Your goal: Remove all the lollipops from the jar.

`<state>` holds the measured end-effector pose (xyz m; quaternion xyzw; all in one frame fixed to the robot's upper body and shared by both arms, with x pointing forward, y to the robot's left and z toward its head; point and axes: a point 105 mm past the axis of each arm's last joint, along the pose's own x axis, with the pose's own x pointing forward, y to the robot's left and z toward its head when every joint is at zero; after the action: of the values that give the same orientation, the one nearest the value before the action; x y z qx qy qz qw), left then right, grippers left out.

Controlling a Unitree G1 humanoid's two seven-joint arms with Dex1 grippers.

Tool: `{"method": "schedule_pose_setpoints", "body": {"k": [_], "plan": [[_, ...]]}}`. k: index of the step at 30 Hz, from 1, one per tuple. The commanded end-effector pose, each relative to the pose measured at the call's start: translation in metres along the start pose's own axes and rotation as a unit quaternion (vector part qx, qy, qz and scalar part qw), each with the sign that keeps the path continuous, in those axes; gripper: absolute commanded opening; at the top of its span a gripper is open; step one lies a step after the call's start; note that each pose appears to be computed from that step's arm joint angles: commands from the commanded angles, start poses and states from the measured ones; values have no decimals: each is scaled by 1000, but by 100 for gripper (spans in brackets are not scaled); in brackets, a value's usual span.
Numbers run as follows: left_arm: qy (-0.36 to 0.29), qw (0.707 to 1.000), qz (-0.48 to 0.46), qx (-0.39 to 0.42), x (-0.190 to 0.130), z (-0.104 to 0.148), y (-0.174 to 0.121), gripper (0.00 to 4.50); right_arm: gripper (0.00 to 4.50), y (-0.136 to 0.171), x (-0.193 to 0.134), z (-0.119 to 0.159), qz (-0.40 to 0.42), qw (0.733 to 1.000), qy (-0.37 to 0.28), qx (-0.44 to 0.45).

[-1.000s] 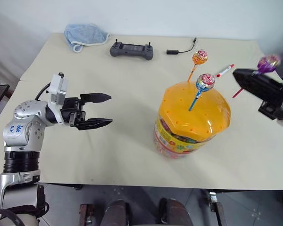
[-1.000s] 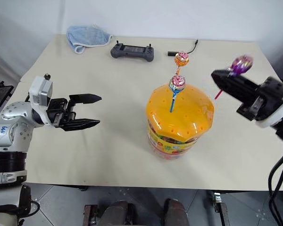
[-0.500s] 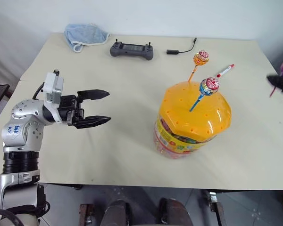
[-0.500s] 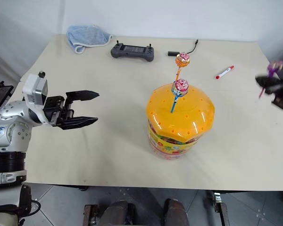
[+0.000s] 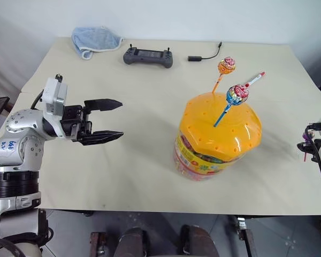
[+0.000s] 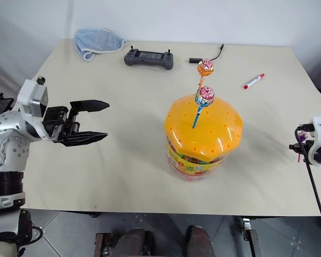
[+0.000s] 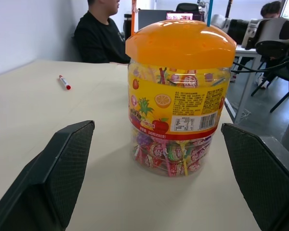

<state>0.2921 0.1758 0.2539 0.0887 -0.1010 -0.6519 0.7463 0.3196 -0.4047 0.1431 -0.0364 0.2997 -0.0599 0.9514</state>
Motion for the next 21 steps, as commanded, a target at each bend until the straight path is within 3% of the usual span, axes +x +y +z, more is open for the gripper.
{"method": "schedule_pose_setpoints", "body": {"k": [1, 2, 8, 12, 13, 21], "plan": [[-15, 999, -13, 38, 1, 24, -1, 450, 55, -2, -4, 6, 8, 1000, -13, -11], [-18, 999, -16, 40, 2, 27, -1, 450, 74, -1, -5, 6, 14, 1000, -15, -12], [-25, 998, -25, 42, 4, 33, 0, 450, 283, 6, -18, 9, 40, 998, -33, -19], [-36, 998, -32, 38, 6, 36, 2, 450, 426, 32, -63, 26, 138, 983, -103, -59], [-36, 998, -33, 37, 6, 35, 2, 450, 444, 40, -75, 31, 161, 977, -122, -62], [-34, 998, -42, 28, 8, 32, 5, 450, 444, 98, -155, 69, 299, 906, -267, -135]]}}
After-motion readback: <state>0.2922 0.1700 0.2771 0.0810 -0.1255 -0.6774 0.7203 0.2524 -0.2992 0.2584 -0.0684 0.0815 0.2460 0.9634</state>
